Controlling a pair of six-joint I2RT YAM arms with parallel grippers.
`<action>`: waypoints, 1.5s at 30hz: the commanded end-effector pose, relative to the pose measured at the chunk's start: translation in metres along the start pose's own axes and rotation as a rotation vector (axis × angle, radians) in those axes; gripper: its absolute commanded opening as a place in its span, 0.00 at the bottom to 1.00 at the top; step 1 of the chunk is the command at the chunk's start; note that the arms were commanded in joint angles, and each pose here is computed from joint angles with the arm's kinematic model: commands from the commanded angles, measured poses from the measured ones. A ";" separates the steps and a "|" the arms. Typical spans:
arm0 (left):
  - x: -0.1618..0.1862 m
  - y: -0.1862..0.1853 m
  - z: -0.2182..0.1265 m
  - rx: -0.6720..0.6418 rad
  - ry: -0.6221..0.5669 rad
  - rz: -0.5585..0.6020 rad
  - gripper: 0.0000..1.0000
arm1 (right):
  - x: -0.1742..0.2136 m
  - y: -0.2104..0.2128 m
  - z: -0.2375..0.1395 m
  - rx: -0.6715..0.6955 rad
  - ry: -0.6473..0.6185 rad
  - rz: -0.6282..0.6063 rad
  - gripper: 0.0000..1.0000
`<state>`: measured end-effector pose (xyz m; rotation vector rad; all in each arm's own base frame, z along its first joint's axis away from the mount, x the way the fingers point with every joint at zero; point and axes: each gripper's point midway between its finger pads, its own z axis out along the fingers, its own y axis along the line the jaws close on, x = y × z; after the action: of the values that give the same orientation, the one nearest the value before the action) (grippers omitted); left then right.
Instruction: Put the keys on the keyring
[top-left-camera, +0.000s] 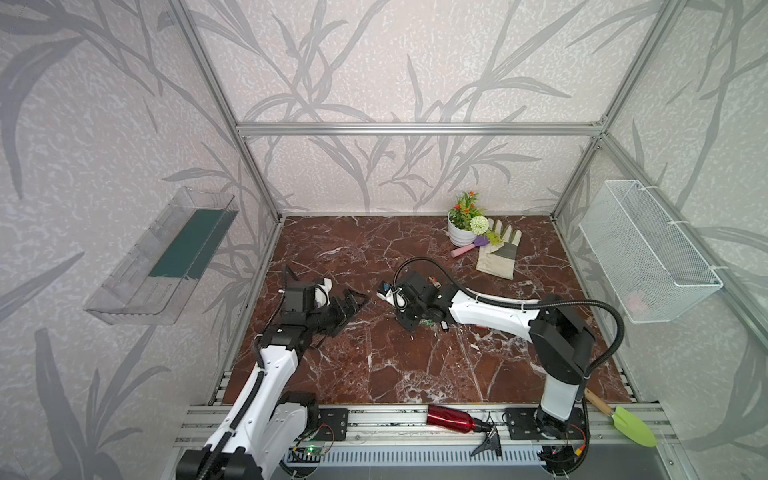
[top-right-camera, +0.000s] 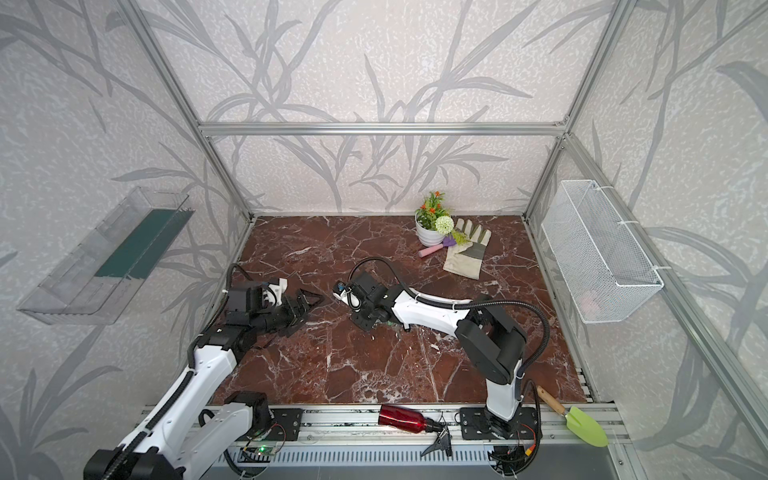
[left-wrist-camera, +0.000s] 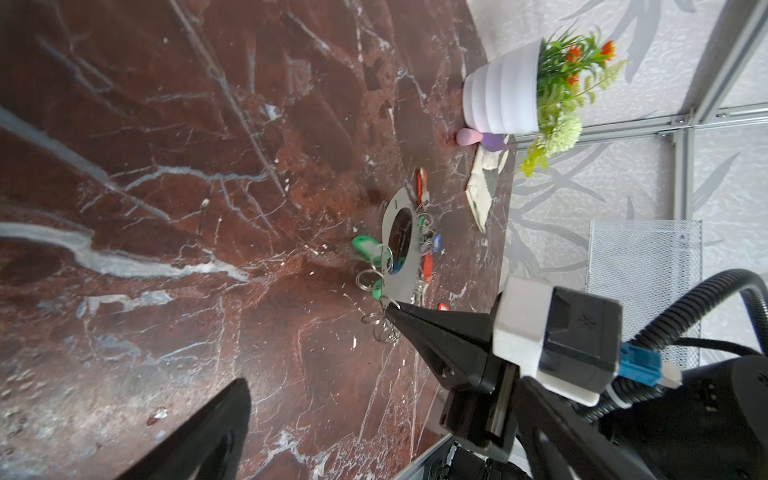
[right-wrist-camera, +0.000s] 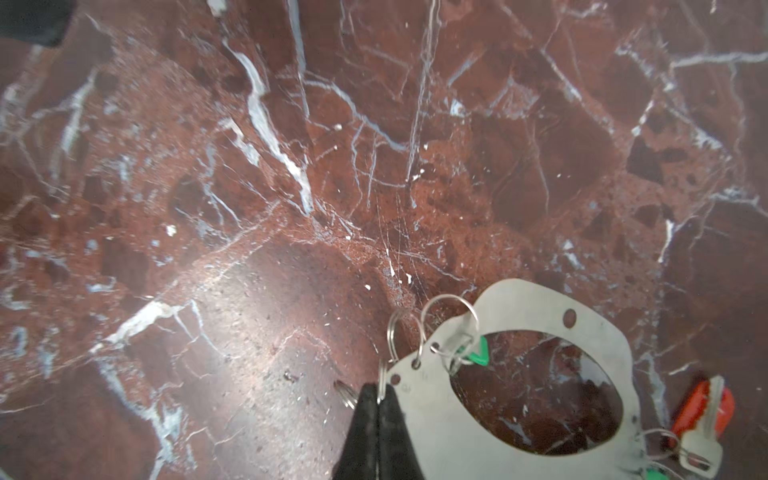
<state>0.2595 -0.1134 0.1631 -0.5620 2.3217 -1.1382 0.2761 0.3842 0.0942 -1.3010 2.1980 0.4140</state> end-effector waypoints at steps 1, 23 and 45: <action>-0.013 -0.027 -0.017 0.048 -0.059 0.093 0.97 | -0.017 -0.001 -0.031 -0.046 -0.070 0.018 0.00; -0.038 -0.177 -0.053 0.360 -0.228 0.693 0.36 | -0.077 -0.017 -0.171 -0.307 -0.482 -0.028 0.00; -0.002 -0.201 0.040 0.430 0.110 1.224 0.29 | -0.078 -0.021 -0.230 -0.340 -0.680 -0.028 0.00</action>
<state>0.3291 -0.2432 0.3211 0.8239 1.8012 -0.9423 0.2582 0.3093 0.3036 -1.1266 1.6700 1.0271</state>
